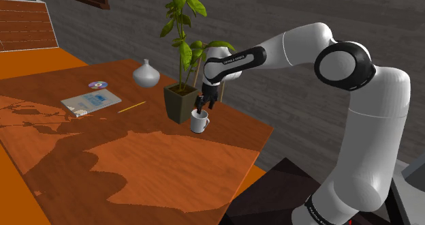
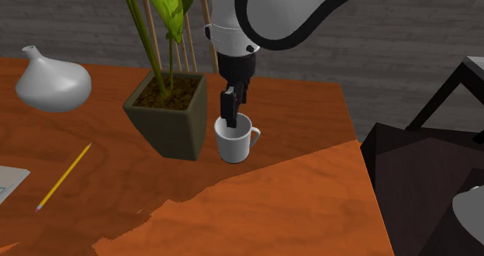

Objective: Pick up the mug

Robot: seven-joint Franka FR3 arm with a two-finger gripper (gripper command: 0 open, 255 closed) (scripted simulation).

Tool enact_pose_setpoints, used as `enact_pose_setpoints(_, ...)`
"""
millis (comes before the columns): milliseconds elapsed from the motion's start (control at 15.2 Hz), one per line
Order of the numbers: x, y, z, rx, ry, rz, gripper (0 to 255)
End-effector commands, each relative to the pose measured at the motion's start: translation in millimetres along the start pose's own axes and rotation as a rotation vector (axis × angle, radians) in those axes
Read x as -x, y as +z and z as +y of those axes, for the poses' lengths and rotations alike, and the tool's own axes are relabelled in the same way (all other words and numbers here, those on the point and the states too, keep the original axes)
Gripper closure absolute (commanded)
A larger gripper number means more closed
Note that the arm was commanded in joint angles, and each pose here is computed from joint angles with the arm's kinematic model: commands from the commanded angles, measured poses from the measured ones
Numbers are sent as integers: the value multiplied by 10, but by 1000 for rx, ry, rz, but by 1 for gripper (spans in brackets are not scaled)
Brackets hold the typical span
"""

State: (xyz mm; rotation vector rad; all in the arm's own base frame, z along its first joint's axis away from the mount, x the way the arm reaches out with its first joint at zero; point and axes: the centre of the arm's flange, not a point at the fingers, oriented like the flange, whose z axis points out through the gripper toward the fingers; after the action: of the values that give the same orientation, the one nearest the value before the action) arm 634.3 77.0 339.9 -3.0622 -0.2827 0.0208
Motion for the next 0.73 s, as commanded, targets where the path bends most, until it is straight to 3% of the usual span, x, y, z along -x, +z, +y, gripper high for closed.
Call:
enact_pose_setpoints(0, -26, 105, 15, -1, 0, 0, 0)
enact_pose_setpoints(396, -27, 346, 31, -1, 0, 0, 0)
enact_pose_setpoints(462, -26, 345, 37, -1, 0, 0, 255)
enact_pose_setpoints(660, -29, 344, 36, -1, 0, 0, 255)
